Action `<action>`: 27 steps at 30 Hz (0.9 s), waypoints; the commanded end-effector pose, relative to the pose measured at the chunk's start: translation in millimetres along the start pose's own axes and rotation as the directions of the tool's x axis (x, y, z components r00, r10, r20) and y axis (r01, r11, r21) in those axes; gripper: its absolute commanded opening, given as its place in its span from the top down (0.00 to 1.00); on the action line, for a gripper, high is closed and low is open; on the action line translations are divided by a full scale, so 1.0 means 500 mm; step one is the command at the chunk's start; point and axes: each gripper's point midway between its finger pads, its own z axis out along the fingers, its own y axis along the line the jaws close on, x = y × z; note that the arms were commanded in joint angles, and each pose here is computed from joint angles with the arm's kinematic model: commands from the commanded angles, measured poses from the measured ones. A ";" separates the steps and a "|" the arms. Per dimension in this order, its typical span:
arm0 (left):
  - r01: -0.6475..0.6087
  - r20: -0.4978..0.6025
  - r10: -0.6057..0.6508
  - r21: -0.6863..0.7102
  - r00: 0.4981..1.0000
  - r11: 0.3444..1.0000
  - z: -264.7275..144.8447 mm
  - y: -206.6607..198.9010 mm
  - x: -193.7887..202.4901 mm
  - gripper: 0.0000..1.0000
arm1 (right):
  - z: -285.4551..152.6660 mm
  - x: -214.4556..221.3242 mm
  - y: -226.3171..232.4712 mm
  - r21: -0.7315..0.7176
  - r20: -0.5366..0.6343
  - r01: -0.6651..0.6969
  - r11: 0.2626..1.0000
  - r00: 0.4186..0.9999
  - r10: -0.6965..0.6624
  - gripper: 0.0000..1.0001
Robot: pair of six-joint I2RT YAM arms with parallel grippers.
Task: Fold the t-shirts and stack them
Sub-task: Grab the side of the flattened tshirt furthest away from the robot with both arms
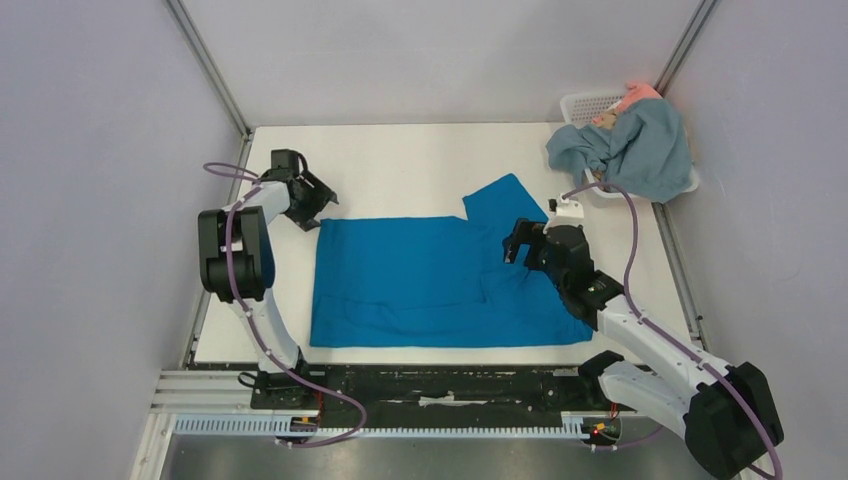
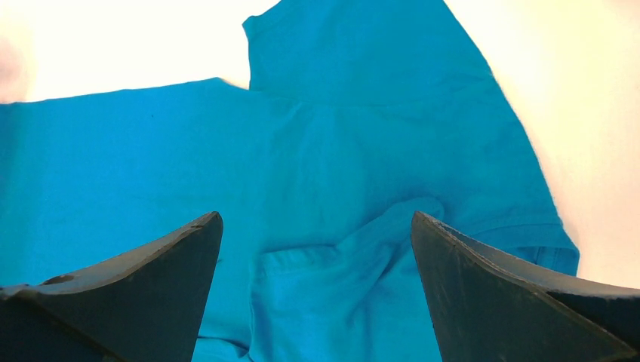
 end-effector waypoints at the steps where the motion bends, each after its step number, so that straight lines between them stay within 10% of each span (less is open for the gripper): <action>1: -0.061 -0.082 0.062 0.005 0.995 0.998 0.017 0.016 0.041 0.24 | 0.006 -0.051 0.009 -0.013 0.079 -0.005 1.000 0.997 0.006 0.02; 13: -0.113 -0.149 0.105 -0.047 0.983 0.992 0.032 0.048 0.083 0.60 | 0.041 -0.047 0.005 0.003 0.050 0.029 1.000 0.998 -0.029 0.02; 18: -0.162 -0.147 0.140 -0.144 0.979 0.976 0.024 0.075 0.083 0.98 | 0.066 -0.075 -0.001 0.051 0.062 0.074 0.996 0.995 -0.077 0.02; 27: -0.197 -0.159 0.182 -0.086 0.970 0.977 0.021 0.054 0.091 0.98 | 0.226 -0.159 -0.015 0.185 -0.009 0.172 0.968 0.985 -0.174 0.02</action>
